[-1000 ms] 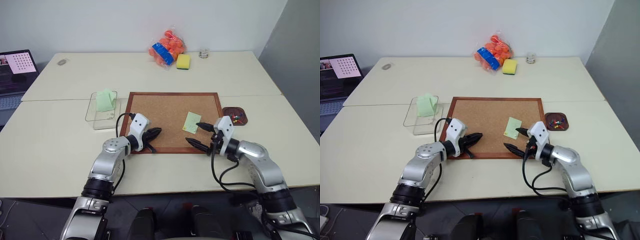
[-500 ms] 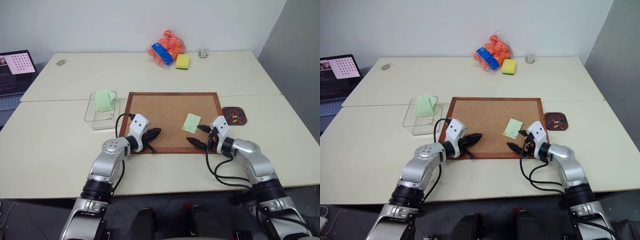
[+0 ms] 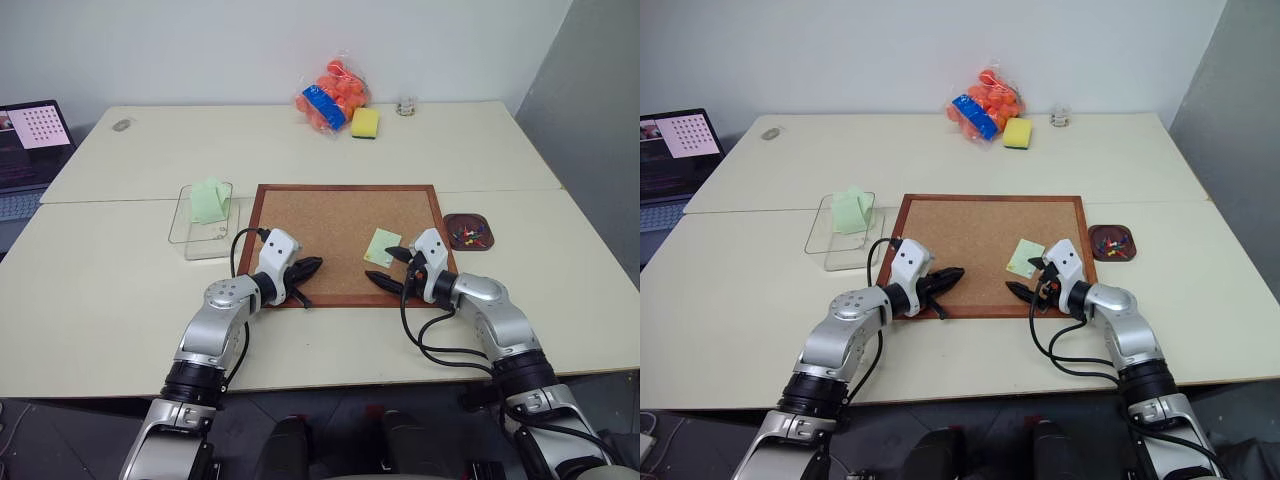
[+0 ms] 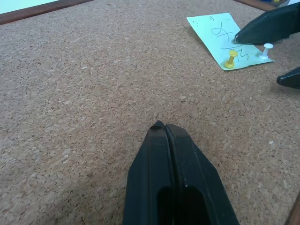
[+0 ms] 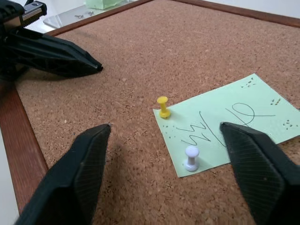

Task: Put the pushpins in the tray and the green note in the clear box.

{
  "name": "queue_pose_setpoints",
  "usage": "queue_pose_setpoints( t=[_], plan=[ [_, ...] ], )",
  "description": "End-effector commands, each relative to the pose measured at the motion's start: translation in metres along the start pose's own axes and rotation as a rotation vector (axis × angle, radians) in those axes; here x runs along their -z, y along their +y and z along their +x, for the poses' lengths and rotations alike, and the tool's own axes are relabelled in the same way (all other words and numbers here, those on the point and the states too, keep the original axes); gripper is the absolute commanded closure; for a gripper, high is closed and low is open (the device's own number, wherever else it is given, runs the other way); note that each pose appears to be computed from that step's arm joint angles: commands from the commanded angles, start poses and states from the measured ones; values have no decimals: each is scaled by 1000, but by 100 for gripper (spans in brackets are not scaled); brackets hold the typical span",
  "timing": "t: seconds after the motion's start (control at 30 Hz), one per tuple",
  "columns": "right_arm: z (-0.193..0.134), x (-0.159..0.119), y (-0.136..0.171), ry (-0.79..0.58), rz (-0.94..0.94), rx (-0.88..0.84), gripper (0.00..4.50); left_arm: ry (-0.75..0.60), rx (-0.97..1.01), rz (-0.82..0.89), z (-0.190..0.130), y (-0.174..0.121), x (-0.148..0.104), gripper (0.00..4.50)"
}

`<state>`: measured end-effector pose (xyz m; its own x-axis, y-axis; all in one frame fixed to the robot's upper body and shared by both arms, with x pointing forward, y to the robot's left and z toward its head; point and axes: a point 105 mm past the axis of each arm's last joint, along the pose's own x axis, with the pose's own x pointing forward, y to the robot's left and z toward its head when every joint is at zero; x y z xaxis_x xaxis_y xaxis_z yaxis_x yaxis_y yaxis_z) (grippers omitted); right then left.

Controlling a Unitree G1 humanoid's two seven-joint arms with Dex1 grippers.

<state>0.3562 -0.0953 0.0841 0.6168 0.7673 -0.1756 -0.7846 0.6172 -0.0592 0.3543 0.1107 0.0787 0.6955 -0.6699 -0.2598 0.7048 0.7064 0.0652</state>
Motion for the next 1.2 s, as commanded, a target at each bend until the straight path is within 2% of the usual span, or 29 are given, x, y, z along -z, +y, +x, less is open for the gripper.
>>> queue_pose_setpoints(
  t=[0.03, 0.23, 0.4, 0.53, 0.63, 0.97, 1.2],
  plan=[
    [-1, -8, -3, -26, -27, 0, 165, 84, 29, -37, 0, -9, 24, 450],
    [-5, -5, -6, -19, -27, 8, 273, 85, 28, -37, 0, -8, 23, 450],
    [-8, -4, -7, -14, -25, 12, 381, 84, 29, -39, 0, -9, 24, 450],
    [-9, -3, -9, -9, -25, 16, 447, 83, 28, -42, 0, -9, 24, 450],
    [-8, -5, -6, -16, -34, 3, 447, 84, 28, -43, 0, -10, 25, 450],
    [-15, -59, -3, -216, -52, 12, 447, 87, 22, -45, -2, -9, 26, 450],
    [-18, -64, -2, -223, -53, 25, 447, 86, 22, -50, -1, -9, 26, 450]
  ],
)
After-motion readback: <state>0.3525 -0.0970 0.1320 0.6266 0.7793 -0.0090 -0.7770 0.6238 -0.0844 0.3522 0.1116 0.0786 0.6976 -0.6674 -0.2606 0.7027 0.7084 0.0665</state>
